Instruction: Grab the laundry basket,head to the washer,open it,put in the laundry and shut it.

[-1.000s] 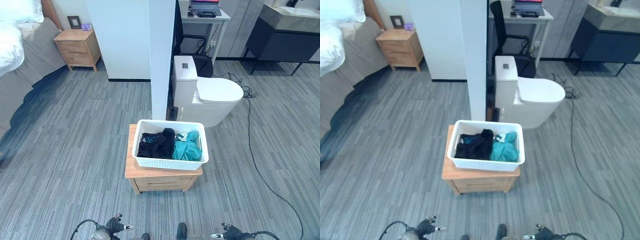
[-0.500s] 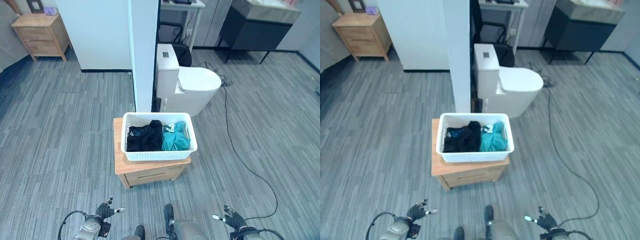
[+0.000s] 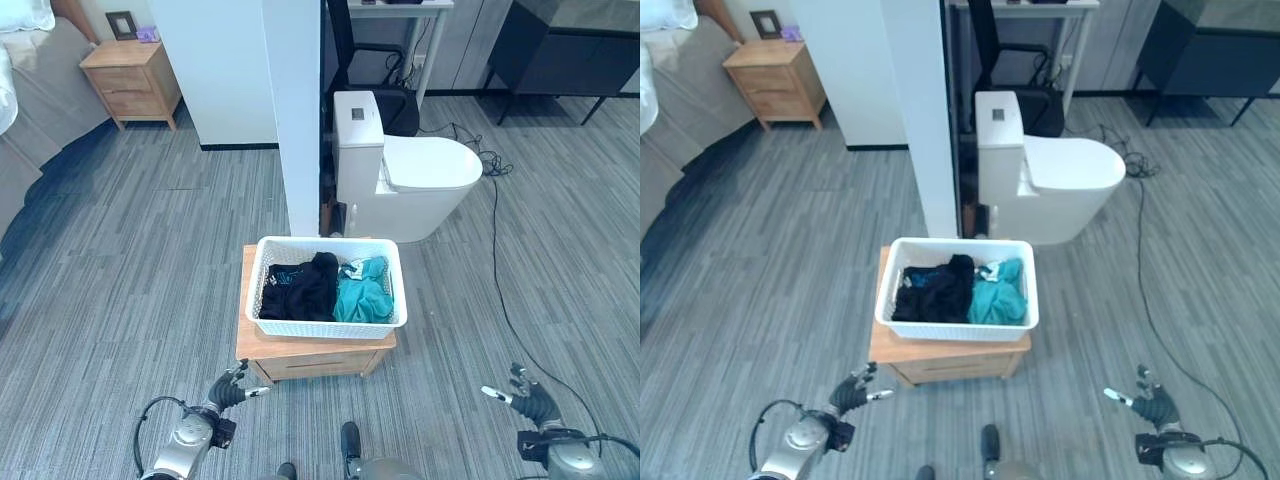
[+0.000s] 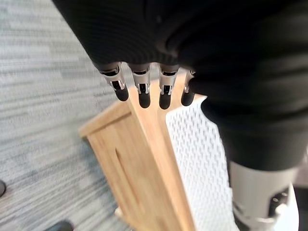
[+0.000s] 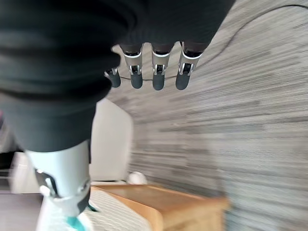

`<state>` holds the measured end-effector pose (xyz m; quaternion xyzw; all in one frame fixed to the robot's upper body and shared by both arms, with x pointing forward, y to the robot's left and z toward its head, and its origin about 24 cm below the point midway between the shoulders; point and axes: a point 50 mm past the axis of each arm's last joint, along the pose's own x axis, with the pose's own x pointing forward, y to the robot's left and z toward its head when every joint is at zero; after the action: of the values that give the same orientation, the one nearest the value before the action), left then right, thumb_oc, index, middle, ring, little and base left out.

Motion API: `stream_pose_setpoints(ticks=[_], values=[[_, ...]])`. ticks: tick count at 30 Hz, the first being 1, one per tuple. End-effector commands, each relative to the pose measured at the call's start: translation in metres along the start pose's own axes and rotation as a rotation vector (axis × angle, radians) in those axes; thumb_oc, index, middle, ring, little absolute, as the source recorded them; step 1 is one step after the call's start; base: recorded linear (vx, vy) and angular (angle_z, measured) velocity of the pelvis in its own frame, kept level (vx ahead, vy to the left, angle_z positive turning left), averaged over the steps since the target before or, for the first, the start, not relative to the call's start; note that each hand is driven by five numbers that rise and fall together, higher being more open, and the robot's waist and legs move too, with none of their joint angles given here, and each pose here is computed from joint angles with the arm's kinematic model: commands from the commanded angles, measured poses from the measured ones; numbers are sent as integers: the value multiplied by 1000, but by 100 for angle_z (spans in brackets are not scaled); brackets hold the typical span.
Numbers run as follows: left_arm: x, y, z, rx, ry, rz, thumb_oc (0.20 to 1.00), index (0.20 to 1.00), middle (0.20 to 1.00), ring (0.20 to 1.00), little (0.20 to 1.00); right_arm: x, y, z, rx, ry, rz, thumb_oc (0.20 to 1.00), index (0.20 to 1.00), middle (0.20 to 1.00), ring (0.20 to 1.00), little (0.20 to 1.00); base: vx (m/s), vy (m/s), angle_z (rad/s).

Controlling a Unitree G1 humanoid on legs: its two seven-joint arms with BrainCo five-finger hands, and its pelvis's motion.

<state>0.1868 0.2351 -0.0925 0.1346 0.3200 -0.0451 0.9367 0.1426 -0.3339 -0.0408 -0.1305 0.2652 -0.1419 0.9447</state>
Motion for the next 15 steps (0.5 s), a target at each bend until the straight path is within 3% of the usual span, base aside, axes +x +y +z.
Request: stream_pose_setpoints(ticks=[1, 9, 15], values=[[-2, 27, 13, 14, -43, 47, 1000, 1000, 1000, 1000, 1000, -12, -22, 20, -44, -96, -47, 1000, 1000, 1000, 1000, 1000, 37, -38, 20], [-11, 56, 52, 101, -180, 83, 1000, 1000, 1000, 1000, 1000, -31, -67, 63, -85, -246, -161, 1000, 1000, 1000, 1000, 1000, -3, -11, 24], [-14, 66, 68, 152, -232, 107, 1000, 1000, 1000, 1000, 1000, -18, -66, 74, -106, -259, -202, 1000, 1000, 1000, 1000, 1000, 105, 174, -20]])
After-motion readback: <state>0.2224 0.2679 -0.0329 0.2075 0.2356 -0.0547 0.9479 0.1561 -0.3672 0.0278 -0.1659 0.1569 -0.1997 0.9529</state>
